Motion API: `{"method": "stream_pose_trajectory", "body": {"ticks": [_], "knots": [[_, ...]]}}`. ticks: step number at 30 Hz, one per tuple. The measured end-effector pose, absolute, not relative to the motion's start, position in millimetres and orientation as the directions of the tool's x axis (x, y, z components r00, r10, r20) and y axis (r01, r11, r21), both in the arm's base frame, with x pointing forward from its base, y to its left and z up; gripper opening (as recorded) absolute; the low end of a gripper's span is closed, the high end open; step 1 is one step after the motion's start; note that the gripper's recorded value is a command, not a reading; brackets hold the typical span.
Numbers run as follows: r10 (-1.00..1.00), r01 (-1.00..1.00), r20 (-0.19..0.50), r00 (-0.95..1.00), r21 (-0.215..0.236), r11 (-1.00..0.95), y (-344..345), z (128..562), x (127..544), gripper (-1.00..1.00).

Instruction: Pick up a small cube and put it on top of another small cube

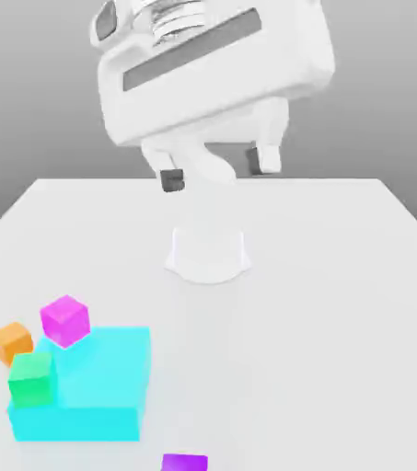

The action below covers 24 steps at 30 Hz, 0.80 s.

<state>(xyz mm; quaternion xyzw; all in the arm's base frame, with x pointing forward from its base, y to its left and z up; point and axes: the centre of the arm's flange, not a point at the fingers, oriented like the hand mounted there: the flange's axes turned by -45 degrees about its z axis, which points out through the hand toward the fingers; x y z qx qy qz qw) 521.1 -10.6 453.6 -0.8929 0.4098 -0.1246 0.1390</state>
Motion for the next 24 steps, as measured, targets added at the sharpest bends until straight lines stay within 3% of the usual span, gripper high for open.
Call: {"method": "stream_pose_trajectory", "body": {"ticks": [4, 8, 14, 19, 20, 24], "knots": [[-0.873, -0.838, 0.003, 0.488, -0.279, -0.469, -11, 385, 537, 0.0], [-0.95, -0.938, -0.051, 0.308, -0.18, -0.295, -14, 317, 544, 0.0], [-1.0, -0.999, -0.025, 0.014, -0.031, -0.013, -24, 221, 539, 0.0], [-0.998, -0.998, 0.0, -0.058, -0.002, 0.058, -28, 146, 536, 0.0], [-0.998, -0.998, 0.0, -0.06, -0.001, 0.06, -28, 137, 536, -1.0], [-0.998, -0.998, 0.0, -0.059, -0.003, 0.059, -28, 137, 536, -1.0]]}}
